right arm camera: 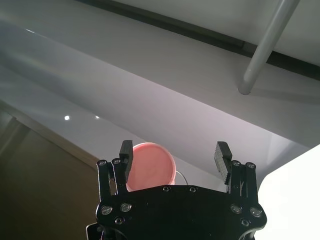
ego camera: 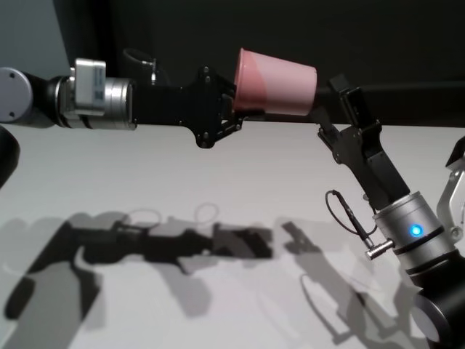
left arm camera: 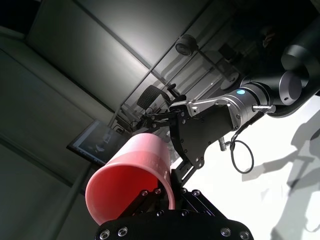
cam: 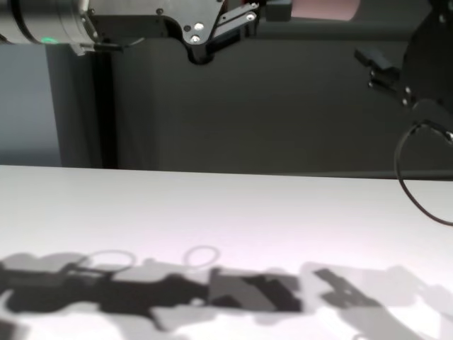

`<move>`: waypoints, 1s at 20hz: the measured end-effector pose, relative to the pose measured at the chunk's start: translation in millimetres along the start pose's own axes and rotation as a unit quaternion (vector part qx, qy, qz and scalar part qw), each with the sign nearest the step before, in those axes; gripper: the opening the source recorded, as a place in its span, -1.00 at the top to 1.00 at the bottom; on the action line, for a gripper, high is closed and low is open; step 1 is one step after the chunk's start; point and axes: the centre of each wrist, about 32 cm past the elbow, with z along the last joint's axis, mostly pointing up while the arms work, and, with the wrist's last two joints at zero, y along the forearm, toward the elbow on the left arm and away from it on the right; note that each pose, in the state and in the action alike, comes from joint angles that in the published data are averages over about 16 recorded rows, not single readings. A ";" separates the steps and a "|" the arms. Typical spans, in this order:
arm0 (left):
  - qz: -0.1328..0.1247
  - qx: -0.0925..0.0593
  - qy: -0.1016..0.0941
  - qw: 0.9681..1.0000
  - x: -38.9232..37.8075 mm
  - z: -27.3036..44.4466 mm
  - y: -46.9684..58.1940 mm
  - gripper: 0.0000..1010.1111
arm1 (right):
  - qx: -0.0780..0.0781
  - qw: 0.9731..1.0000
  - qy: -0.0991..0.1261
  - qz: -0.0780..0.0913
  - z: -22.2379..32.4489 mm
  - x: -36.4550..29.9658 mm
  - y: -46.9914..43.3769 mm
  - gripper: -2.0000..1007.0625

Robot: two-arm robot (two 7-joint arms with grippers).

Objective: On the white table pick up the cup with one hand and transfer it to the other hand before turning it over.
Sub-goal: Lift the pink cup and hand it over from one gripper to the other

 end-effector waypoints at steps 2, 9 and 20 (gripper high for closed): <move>0.000 0.000 0.000 1.000 0.0 0.0 0.0 0.92 | -0.001 1.000 0.003 0.003 -1.2 0.3 0.4 -0.99; 0.000 0.000 0.000 1.000 0.0 0.0 0.0 0.92 | -0.006 1.000 0.010 0.014 -4.5 1.2 2.5 -0.99; 0.000 0.000 0.000 1.000 0.0 0.0 0.0 0.92 | -0.012 0.999 0.015 0.028 -7.7 1.7 7.1 -0.99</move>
